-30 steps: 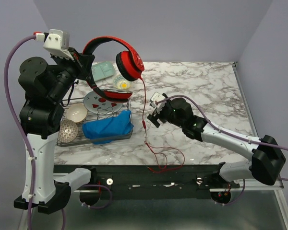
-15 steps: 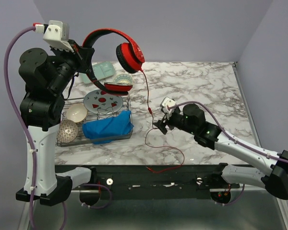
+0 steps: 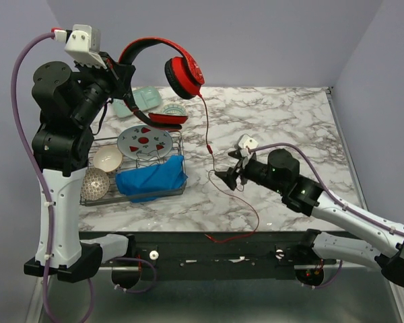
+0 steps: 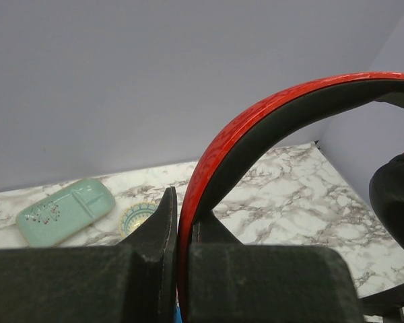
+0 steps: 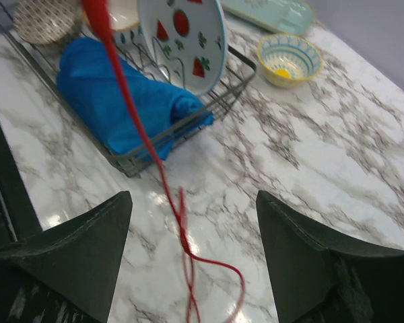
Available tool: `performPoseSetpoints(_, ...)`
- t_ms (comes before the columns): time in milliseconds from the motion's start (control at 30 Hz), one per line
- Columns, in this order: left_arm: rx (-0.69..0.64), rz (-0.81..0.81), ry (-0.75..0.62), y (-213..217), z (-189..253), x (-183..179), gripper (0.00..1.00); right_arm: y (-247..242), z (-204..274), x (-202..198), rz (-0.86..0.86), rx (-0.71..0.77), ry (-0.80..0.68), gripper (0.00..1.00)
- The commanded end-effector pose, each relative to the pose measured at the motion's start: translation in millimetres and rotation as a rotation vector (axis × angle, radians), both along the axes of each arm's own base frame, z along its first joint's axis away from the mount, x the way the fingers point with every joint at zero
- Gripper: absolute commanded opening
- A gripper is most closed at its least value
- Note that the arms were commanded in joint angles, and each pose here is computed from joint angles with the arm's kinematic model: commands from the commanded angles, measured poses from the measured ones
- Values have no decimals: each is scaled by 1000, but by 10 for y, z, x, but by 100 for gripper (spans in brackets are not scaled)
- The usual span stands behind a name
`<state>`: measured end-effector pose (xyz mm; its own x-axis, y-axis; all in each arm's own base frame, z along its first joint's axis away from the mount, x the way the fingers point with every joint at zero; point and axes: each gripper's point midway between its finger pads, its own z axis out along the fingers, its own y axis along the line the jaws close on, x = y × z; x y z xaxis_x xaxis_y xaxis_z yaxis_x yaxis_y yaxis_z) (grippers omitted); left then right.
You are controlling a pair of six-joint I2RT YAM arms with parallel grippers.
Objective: Wrap the headphones
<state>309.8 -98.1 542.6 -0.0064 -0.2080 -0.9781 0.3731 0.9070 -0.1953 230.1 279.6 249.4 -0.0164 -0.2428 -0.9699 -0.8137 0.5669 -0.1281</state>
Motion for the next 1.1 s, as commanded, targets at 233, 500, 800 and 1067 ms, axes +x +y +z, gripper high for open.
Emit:
performPoseSetpoints(233,-57,-13,-40,-10,147,-92,0,653,354,304,12,197,-10,64)
performPoseSetpoints(500,-2,56,-7,98,-109,66,0,468,91,346,-81,126,43,1)
performPoseSetpoints(800,368,322,89,340,-1092,659,0,-480,192,516,-462,-355,5,1)
performPoseSetpoints(1067,675,146,128,-295,-1670,681,0,-644,835,676,-577,-495,-124,1)
